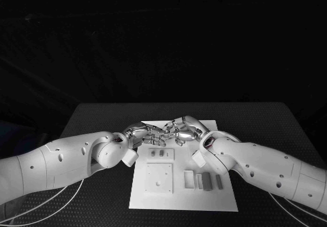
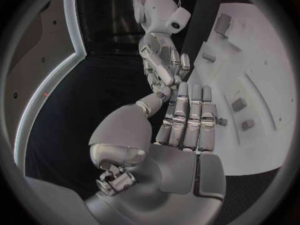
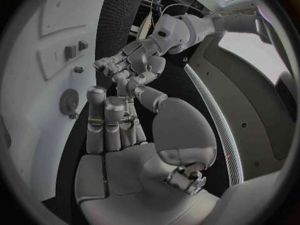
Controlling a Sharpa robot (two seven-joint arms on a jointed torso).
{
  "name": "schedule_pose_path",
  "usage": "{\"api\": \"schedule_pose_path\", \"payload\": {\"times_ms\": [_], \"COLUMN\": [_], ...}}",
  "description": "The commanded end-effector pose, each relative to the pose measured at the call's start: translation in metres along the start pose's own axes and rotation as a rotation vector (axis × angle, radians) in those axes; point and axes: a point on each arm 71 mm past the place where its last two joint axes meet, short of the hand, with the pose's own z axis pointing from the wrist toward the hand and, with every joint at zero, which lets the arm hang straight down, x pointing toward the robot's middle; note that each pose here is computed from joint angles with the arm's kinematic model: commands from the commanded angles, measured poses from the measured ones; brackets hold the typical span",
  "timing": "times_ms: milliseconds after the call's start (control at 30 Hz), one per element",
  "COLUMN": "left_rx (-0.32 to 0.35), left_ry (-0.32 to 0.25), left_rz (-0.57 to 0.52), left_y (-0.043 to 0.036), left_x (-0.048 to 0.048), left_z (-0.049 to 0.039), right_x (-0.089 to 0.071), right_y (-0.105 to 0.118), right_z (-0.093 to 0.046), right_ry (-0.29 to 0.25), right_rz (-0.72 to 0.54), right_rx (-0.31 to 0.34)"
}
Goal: Assemble the parts on the task board
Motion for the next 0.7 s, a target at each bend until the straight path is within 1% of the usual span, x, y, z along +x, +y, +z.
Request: {"api": "schedule_pose_path", "payload": {"times_ms": [33,700], "left_rx": [0.005,0.002], "left_ry": [0.035,0.028], "left_rz": [-0.009,-0.009], "left_y": [-0.0014,-0.0009], "left_x": [0.0043,0.0001], "left_z": [0.0005,-0.0012], "right_x": [0.0011,-0.0014], "right_y": [0.0010,-0.0009], "right_z": [-0.0002,-0.0014], "right_ry": [0.010,0.009], "right_rz": [0.011,0.023], "right_rx": [-0.013,-0.010]}}
